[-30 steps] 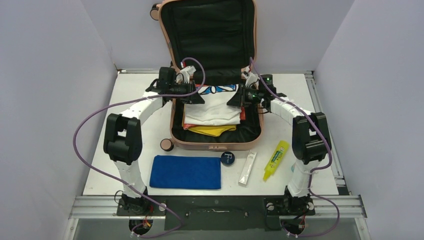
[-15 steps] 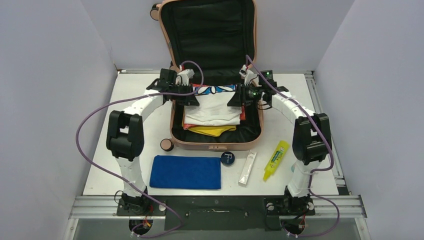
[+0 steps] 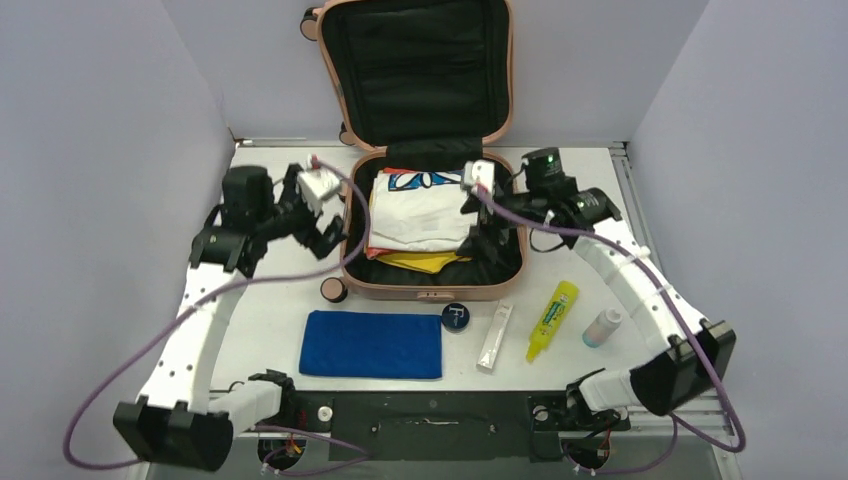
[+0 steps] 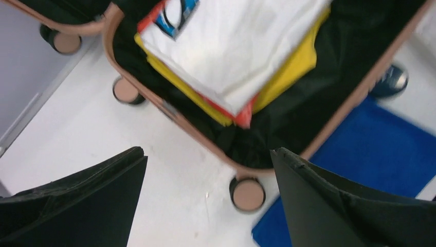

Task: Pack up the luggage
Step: Pick up the clothes from the corner of the board.

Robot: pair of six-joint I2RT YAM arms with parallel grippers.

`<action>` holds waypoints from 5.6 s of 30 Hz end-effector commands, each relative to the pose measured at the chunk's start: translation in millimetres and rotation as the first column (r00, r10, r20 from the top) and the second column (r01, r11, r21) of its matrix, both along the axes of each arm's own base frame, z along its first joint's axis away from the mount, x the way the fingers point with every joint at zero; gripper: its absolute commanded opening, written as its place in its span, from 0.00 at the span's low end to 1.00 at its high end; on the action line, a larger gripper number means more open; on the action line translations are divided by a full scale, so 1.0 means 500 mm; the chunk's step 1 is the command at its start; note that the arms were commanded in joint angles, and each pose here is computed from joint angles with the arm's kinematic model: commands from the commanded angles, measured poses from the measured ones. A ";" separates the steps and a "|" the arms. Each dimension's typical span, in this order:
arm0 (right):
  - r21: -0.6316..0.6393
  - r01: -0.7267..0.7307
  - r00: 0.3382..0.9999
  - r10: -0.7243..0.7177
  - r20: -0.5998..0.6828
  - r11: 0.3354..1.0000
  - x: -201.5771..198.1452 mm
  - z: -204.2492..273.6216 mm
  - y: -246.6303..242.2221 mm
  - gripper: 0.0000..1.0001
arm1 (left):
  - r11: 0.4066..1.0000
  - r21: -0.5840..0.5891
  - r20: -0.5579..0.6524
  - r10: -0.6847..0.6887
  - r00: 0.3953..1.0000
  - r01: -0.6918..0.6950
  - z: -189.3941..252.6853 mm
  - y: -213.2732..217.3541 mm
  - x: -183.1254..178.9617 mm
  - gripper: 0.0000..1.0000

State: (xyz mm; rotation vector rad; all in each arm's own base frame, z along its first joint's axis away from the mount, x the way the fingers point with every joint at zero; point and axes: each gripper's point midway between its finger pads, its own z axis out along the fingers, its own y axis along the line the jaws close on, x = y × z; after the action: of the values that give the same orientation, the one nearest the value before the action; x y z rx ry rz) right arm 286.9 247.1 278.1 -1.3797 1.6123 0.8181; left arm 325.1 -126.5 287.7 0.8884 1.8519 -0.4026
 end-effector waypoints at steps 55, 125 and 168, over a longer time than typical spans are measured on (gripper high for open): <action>-0.422 -0.557 0.643 0.693 0.326 0.715 -0.412 -0.442 0.155 0.76 | 0.507 0.606 -0.266 -0.597 0.757 0.613 -0.453 0.164 -0.335 0.96; -0.600 -0.412 0.766 0.617 0.180 0.686 -0.363 -0.523 0.100 0.05 | 0.392 0.543 -0.354 -0.695 0.626 0.743 -0.481 0.129 -0.355 0.96; -0.222 -0.411 0.901 0.357 -0.245 0.884 -0.177 -0.415 0.104 0.05 | 0.481 0.435 -0.185 -0.779 0.599 0.761 -0.368 -0.016 -0.388 0.97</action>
State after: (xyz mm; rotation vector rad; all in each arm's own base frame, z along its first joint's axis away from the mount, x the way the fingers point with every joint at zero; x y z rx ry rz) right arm 167.2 282.7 51.5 -1.9972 1.7605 1.0595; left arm 155.4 -124.3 91.3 2.1292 1.3756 -0.3227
